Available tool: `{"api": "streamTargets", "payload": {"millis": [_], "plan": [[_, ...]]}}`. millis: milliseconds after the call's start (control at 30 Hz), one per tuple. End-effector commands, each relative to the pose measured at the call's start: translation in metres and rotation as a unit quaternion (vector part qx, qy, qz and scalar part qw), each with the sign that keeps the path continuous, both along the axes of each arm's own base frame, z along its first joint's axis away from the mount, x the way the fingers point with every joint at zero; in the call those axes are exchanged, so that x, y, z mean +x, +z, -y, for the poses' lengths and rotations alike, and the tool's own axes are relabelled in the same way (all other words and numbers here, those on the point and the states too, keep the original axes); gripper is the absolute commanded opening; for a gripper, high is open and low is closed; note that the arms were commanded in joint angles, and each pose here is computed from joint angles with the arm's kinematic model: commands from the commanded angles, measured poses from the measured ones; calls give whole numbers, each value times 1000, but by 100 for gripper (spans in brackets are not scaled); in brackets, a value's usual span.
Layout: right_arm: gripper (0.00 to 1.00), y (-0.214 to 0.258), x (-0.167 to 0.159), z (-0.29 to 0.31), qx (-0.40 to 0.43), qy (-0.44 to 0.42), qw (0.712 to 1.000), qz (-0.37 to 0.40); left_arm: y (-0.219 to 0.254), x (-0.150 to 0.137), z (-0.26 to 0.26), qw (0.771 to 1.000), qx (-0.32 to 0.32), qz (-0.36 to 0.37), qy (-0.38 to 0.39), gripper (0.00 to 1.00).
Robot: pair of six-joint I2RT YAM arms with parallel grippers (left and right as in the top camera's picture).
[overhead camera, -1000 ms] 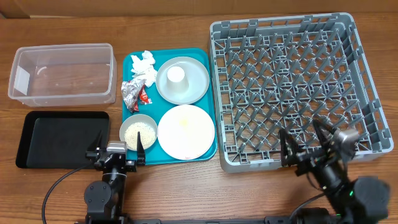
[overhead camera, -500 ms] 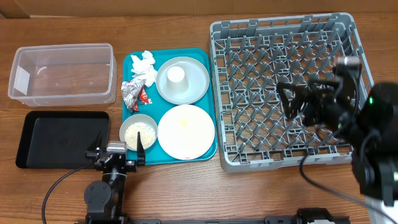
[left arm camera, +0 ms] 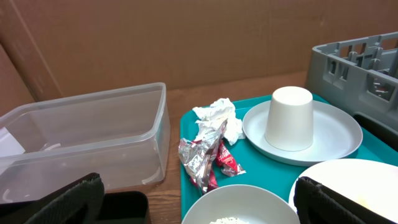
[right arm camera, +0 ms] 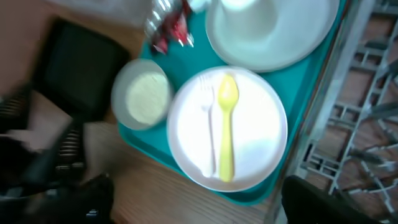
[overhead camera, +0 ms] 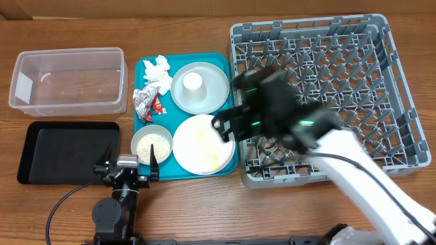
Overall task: Sort waste into correct bins and load items into the dishwasher rack
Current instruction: 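Move the right gripper over the plate and grasp the yellow spoon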
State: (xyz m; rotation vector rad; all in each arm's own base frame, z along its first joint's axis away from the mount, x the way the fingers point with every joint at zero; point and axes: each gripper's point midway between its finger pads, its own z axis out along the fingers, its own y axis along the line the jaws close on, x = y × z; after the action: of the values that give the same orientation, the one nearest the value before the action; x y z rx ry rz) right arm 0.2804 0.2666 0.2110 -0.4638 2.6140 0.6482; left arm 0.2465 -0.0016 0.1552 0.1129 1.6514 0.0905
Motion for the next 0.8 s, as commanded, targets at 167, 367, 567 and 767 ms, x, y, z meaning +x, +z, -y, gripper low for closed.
{"api": "streamTargets", "payload": {"millis": [167,367,567,767], "plan": [[61,-92,26,-16,-135,-15,991,-16,-1,0,-3,1000,-8,0,6,100],[61,-129,21,-20,-168,4,985,-44,-1,0,-3,1000,-8,0,6,100],[61,-142,11,-36,-171,25,984,-45,-1,0,-3,1000,-8,0,6,100],[61,-166,7,-51,-178,42,982,-49,-1,0,-3,1000,-8,0,6,100]]}}
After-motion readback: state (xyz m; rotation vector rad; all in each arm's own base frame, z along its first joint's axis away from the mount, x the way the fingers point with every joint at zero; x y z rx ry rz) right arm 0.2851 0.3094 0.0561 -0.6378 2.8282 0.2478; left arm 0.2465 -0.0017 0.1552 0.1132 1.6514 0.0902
